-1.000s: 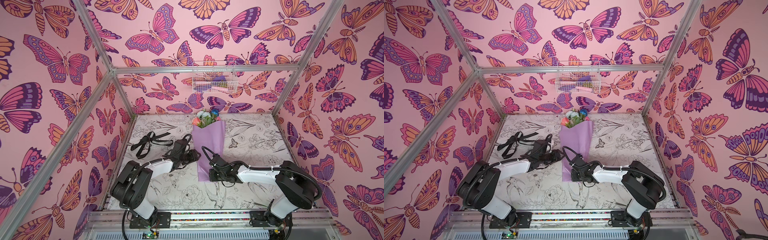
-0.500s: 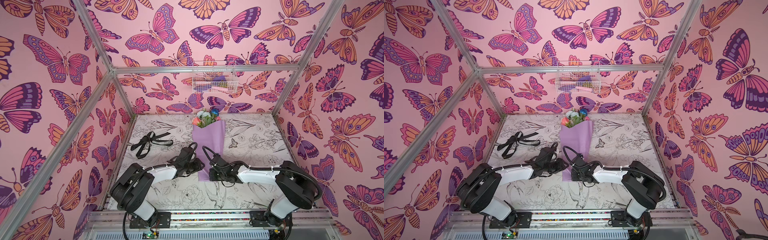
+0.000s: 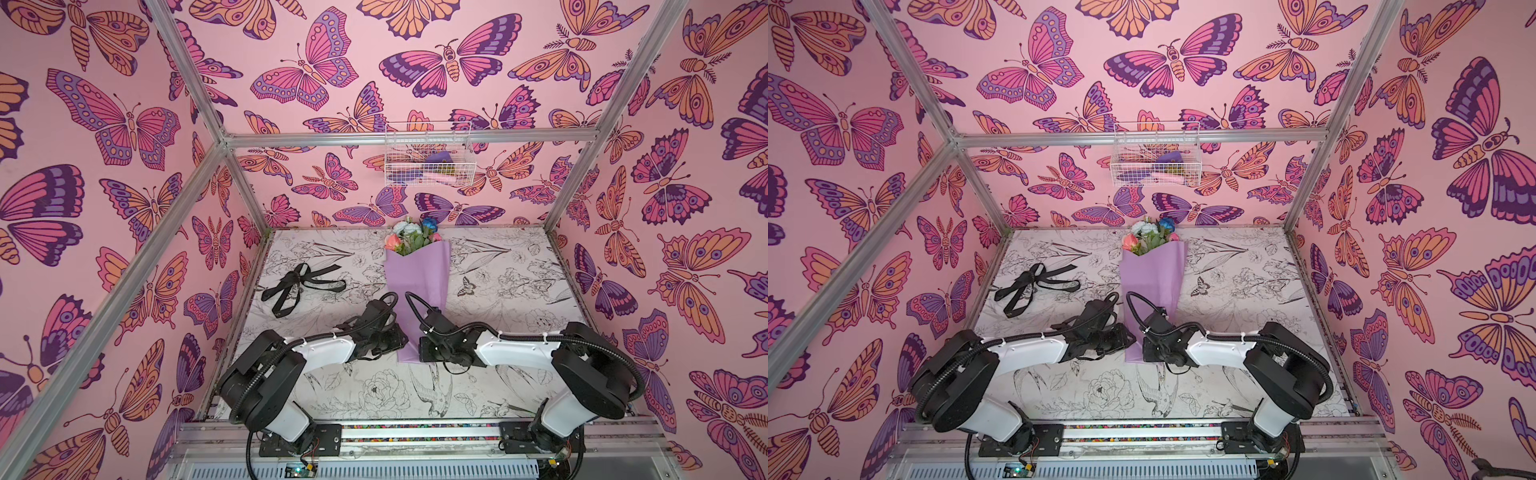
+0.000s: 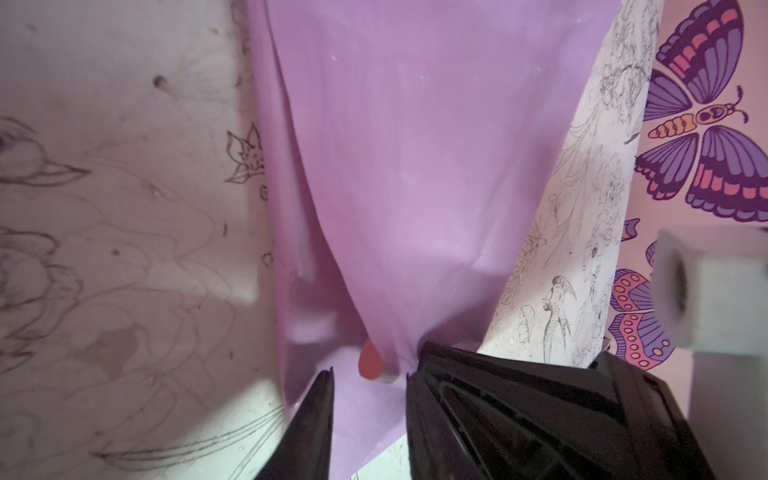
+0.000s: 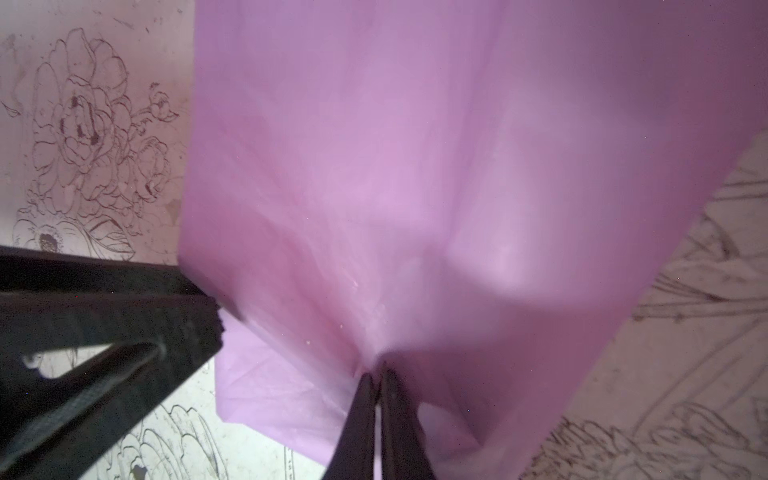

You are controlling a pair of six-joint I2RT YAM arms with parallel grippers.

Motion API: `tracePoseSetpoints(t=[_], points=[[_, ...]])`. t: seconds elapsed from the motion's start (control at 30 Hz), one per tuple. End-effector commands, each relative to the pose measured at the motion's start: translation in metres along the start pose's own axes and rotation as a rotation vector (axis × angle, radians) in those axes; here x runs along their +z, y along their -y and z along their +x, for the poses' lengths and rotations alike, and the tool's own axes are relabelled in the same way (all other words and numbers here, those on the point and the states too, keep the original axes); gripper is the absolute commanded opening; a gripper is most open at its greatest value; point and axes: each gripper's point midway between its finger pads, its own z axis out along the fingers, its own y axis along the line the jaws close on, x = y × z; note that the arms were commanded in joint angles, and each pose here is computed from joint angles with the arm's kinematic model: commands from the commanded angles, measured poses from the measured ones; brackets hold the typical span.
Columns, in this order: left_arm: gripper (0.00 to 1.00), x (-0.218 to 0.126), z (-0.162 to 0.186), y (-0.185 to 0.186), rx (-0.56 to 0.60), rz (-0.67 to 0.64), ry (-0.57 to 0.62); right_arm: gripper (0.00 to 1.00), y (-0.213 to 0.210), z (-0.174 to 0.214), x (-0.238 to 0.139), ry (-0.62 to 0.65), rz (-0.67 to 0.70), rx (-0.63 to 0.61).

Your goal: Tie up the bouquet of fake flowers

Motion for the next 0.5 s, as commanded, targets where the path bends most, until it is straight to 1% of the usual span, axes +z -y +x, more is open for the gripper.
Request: tracePoseSetpoints(t=[0.0, 0.13, 0.17, 0.23, 0.33, 0.47], points=[[0.23, 0.005, 0.000, 0.002, -0.008, 0.011, -0.003, 0.10, 0.005, -0.003, -0.003, 0.020, 0.005, 0.023], [0.14, 0.008, -0.004, 0.004, -0.002, 0.022, 0.012, 0.10, 0.001, -0.005, -0.006, 0.032, -0.013, 0.030], [0.11, 0.009, -0.005, 0.004, -0.002, 0.024, 0.017, 0.10, 0.002, -0.005, -0.007, 0.034, -0.012, 0.033], [0.01, 0.010, -0.006, -0.001, -0.006, 0.006, 0.024, 0.10, 0.002, -0.007, -0.010, 0.043, -0.014, 0.040], [0.00, 0.013, -0.008, -0.007, 0.001, -0.017, 0.038, 0.12, -0.002, -0.012, -0.020, 0.070, -0.040, 0.049], [0.00, 0.018, -0.007, -0.013, 0.008, -0.035, 0.025, 0.16, -0.004, -0.020, -0.029, 0.093, -0.070, 0.069]])
